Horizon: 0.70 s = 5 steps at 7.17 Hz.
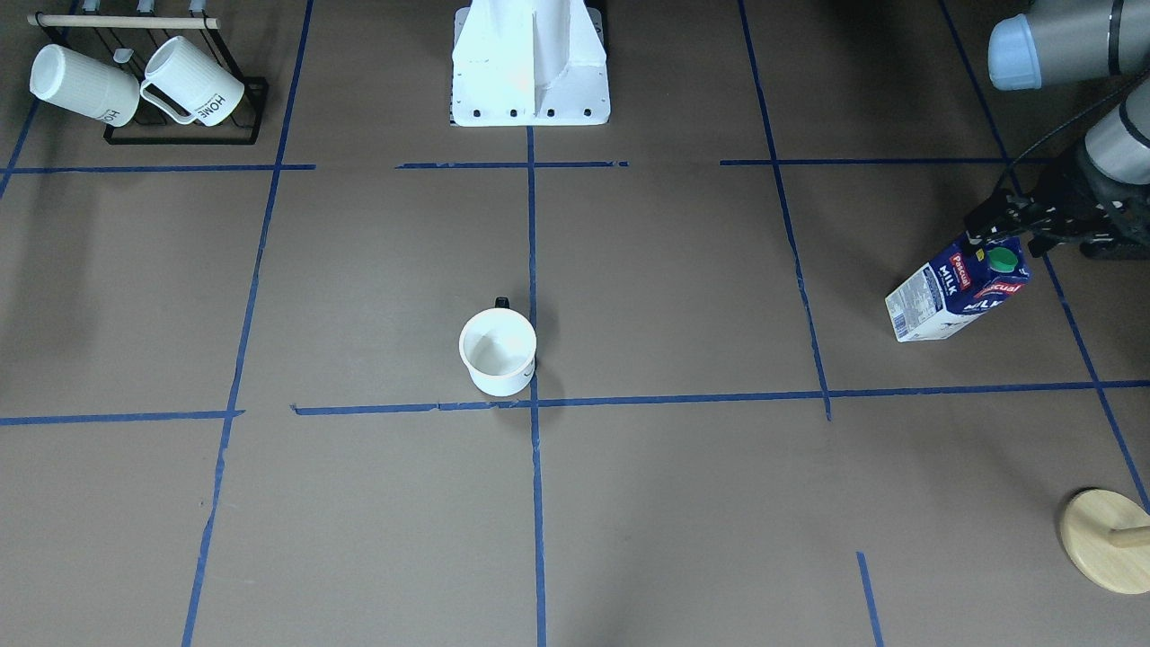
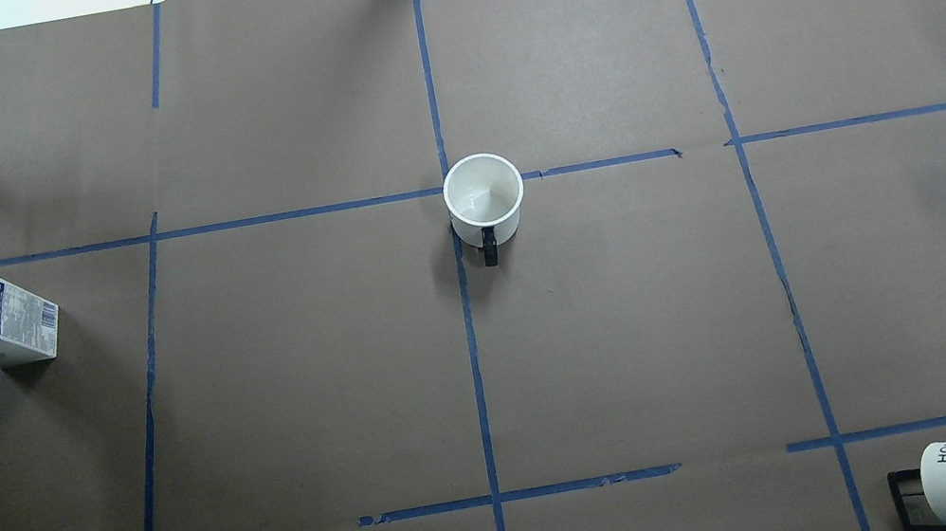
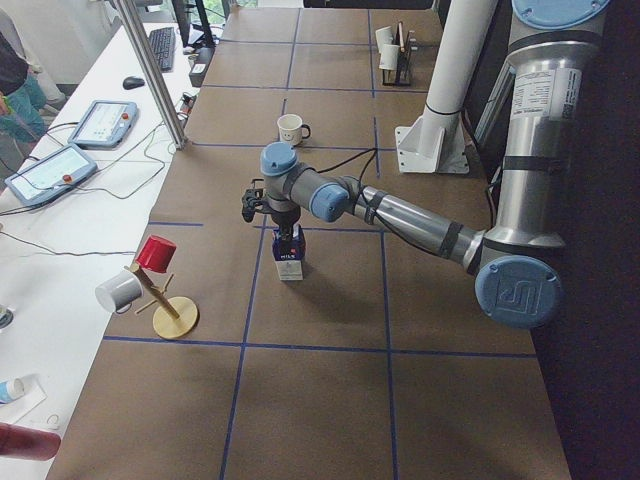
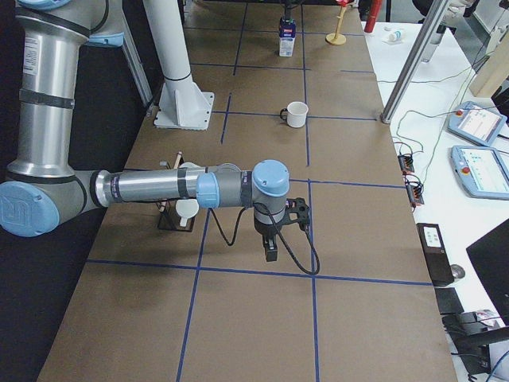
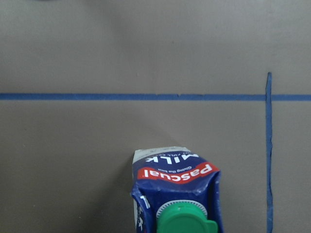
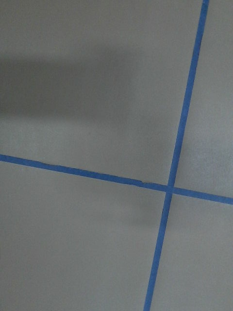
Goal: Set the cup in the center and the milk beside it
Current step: 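Lower the left gripper onto the milk carton and grasp its top, then carry the milk carton with the left gripper beside the white mug and lower it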
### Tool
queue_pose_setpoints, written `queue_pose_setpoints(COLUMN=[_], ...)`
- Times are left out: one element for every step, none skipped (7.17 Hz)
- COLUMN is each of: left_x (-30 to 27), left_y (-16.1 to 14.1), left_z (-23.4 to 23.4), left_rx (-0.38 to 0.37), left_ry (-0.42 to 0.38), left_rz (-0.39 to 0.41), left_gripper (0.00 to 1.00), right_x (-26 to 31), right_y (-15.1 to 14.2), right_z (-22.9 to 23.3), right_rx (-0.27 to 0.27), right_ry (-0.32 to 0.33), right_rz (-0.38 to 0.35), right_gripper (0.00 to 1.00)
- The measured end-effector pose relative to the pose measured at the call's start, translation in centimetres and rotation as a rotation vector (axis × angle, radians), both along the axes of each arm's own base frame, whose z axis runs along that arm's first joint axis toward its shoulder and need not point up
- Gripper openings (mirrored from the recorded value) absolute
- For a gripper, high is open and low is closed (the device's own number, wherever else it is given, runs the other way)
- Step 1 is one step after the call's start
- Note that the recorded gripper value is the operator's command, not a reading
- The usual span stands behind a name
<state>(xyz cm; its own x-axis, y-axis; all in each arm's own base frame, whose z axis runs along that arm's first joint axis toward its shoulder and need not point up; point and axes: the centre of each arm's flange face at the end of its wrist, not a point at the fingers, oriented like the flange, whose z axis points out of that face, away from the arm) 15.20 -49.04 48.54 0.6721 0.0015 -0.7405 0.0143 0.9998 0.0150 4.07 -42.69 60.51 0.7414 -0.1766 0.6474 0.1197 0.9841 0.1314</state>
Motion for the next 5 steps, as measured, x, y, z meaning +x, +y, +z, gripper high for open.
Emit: queue_pose_setpoints(left_x=[0.7,1.1,1.4,1.8,2.3], left_y=[0.0,-0.1,-0.5,-1.0,-2.0], left_z=[0.6,0.8,0.4,-0.7,-2.8], left_rx=[0.002,0.007,0.014,0.027,0.039], left_ry=[-0.021,-0.032,-0.032,-0.025,-0.018], left_rz=[0.004,0.005,0.005,0.004,0.003], left_gripper=[0.63,0.50,0.48,0.46,0.46], right_x=[0.0,0.0,0.0,0.0,0.0], right_y=[0.0,0.0,0.1,0.1,0.1], right_z=[0.0,0.0,0.1,0.1,0.1], right_rx=[0.000,-0.001,-0.002,-0.002,-0.002], right_ry=[0.000,0.000,0.000,0.000,0.000], right_rz=[0.000,0.000,0.000,0.000,0.000], right_gripper=[1.00,1.00,1.00,1.00,1.00])
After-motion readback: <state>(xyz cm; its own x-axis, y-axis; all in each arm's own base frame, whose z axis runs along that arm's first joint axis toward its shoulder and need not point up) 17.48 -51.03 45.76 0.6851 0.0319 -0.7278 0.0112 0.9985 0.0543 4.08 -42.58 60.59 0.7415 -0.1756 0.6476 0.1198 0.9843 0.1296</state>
